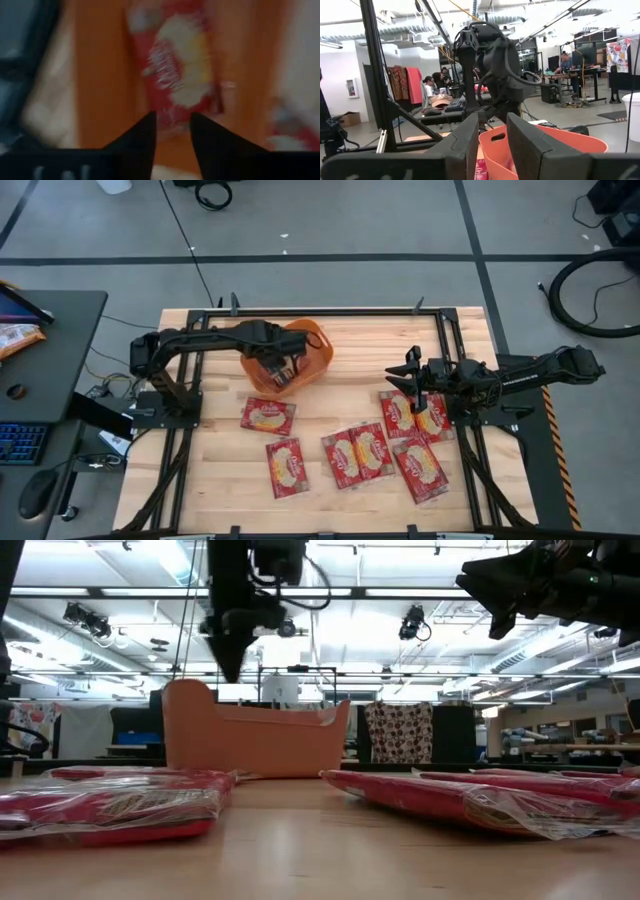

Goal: Sort popcorn bags into baskets
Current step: Put the red popcorn bag into the orange bin

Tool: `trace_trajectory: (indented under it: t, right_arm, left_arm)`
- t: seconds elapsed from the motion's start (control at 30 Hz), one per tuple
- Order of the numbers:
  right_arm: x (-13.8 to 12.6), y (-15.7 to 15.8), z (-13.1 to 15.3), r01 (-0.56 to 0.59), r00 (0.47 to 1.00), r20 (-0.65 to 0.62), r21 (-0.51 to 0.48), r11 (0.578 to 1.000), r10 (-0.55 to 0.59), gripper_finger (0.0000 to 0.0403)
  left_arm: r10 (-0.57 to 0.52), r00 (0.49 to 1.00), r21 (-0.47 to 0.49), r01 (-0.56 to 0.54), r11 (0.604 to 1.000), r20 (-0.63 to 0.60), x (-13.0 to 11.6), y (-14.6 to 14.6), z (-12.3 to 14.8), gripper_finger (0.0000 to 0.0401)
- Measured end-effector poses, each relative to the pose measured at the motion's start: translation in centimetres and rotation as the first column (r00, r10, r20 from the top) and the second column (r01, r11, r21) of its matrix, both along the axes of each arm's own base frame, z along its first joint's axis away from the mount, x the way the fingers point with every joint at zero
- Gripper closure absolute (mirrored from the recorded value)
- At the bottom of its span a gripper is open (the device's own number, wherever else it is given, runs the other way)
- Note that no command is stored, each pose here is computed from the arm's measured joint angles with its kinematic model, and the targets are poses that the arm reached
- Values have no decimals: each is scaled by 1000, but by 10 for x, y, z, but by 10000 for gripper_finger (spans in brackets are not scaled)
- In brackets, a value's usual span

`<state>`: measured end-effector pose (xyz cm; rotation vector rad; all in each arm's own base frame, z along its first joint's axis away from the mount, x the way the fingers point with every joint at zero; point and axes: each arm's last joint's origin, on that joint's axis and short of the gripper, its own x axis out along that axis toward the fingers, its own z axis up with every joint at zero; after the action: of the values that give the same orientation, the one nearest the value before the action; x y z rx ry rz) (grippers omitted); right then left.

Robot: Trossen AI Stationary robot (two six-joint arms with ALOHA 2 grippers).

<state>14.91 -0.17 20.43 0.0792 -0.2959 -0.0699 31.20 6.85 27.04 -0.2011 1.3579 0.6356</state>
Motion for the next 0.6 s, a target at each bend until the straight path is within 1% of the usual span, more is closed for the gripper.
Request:
trace_trajectory:
  t: [0.03, 0.07, 0.1, 0.13, 0.17, 0.23, 0.3, 0.33, 0.4, 0.5, 0.57, 0.6]
  right_arm:
    - [0, 0, 0, 1, 1000, 0, -2, 1000, -1, 295]
    - [0, 0, 0, 5, 1000, -1, -7, 1000, -5, 295]
    - [0, 0, 0, 6, 1000, -1, -9, 1000, -6, 295]
    - [0, 0, 0, 6, 1000, -1, -9, 1000, -6, 295]
    - [0, 0, 0, 6, 1000, -1, -8, 1000, -6, 295]
    - [0, 0, 0, 6, 1000, -1, -8, 1000, -6, 295]
    - [0, 0, 0, 5, 1000, -1, -6, 1000, -5, 295]
    - [0, 0, 0, 5, 1000, -1, -6, 1000, -5, 295]
    - [0, 0, 0, 5, 1000, -1, -6, 1000, -5, 295]
    - [0, 0, 0, 7, 1000, -4, -8, 1000, -7, 295]
    - [0, 0, -1, 8, 1000, -8, -8, 1000, -8, 295]
    - [0, 0, -1, 7, 1000, -9, -8, 1000, -7, 295]
  left_arm:
    - [-40, 998, -37, 42, 998, 40, 5, -4, 0, 260]
    - [-100, 991, -70, 106, 992, 85, 10, -11, 1, 249]
    - [-170, 976, -83, 182, 980, 138, 17, -19, 2, 241]
    - [-244, 952, -67, 260, 963, 186, 24, -28, 2, 236]
    - [-316, 922, -33, 331, 943, 225, 32, -38, 3, 233]
    - [-430, 865, 51, 433, 900, 259, 42, -57, 4, 231]
    - [-483, 825, 122, 468, 875, 293, 52, -75, 3, 230]
    - [-487, 810, 143, 467, 872, 325, 57, -82, 2, 230]
    - [-491, 802, 128, 478, 869, 339, 64, -95, -8, 230]
    - [-529, 769, 112, 527, 843, 359, 76, -116, -24, 230]
    - [-578, 742, 117, 577, 808, 339, 80, -131, -36, 230]
    - [-611, 721, 126, 607, 785, 328, 83, -139, -43, 230]
